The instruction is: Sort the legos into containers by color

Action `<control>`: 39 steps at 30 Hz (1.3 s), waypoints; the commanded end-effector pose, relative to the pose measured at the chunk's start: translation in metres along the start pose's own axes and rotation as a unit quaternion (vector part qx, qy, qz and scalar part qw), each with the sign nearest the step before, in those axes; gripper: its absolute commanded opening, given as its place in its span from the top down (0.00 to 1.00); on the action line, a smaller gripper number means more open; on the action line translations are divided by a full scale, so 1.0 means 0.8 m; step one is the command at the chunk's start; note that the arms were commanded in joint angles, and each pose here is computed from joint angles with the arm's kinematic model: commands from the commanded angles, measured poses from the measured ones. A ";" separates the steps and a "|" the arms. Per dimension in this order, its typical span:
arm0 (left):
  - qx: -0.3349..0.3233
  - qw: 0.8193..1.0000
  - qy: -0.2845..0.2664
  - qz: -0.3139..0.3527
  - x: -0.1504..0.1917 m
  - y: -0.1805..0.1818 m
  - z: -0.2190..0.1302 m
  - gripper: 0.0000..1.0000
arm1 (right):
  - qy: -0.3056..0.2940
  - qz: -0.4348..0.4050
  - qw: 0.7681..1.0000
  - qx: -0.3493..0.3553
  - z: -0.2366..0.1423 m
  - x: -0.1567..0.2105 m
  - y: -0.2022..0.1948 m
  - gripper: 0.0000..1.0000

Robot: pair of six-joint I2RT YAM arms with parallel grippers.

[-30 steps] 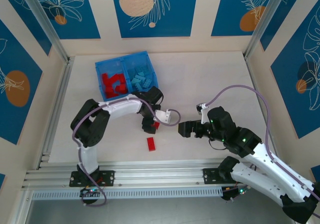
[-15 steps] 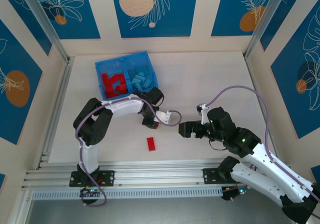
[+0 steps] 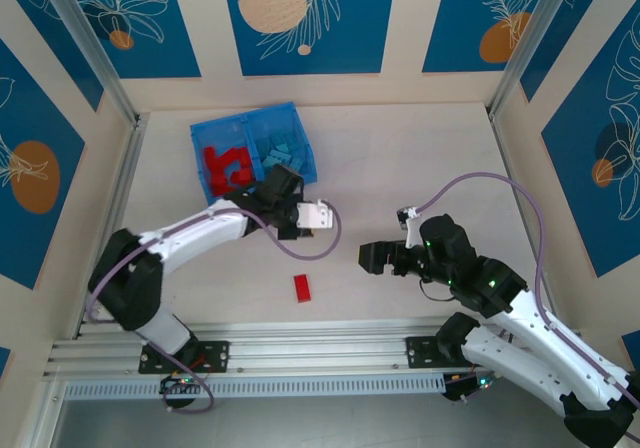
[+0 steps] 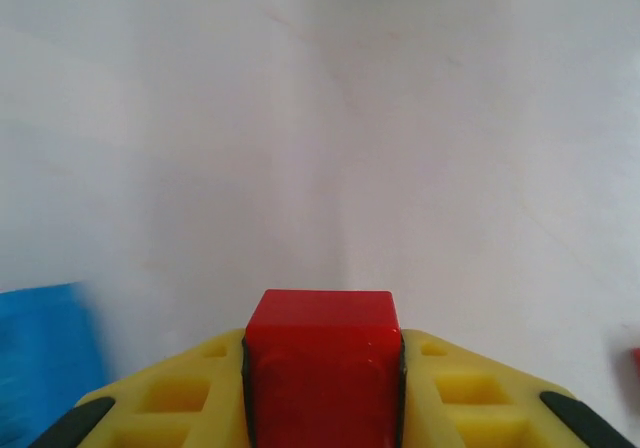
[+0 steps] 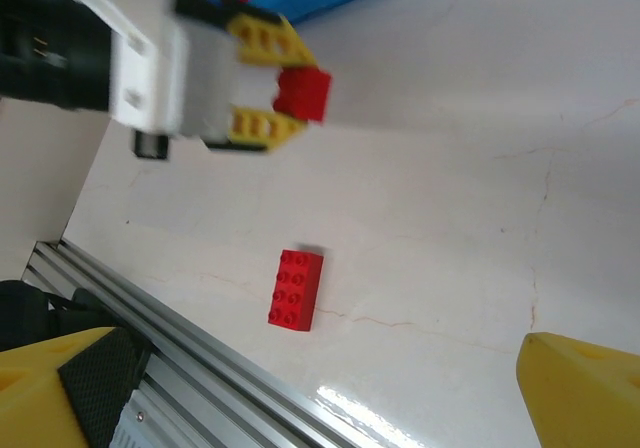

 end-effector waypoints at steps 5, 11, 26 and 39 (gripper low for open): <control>-0.219 0.957 -0.013 -0.192 0.022 0.101 -0.079 0.70 | -0.027 0.008 0.999 -0.018 -0.006 -0.012 0.006 0.00; -0.295 0.867 -0.025 -0.401 0.073 0.182 -0.107 0.77 | -0.028 0.009 0.999 -0.015 -0.003 -0.012 0.005 0.00; -0.350 0.619 0.028 -0.703 0.183 0.331 -0.055 0.62 | -0.014 0.018 1.000 -0.010 0.000 -0.009 0.003 0.01; -0.296 0.662 -0.080 -0.684 0.102 0.267 -0.145 0.29 | -0.018 0.019 1.000 -0.012 0.008 -0.014 0.004 0.00</control>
Point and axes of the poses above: each hand's point on the last joint's axis, 136 mm out from that joint toward the fingers, its own z axis out along the fingers, its own y axis along the line the jaws close on, x = y × z, the point moved 9 cm from there along -z, back along the fingers, and after that the axes turned 15 degrees about -z, right-handed, at the moved point
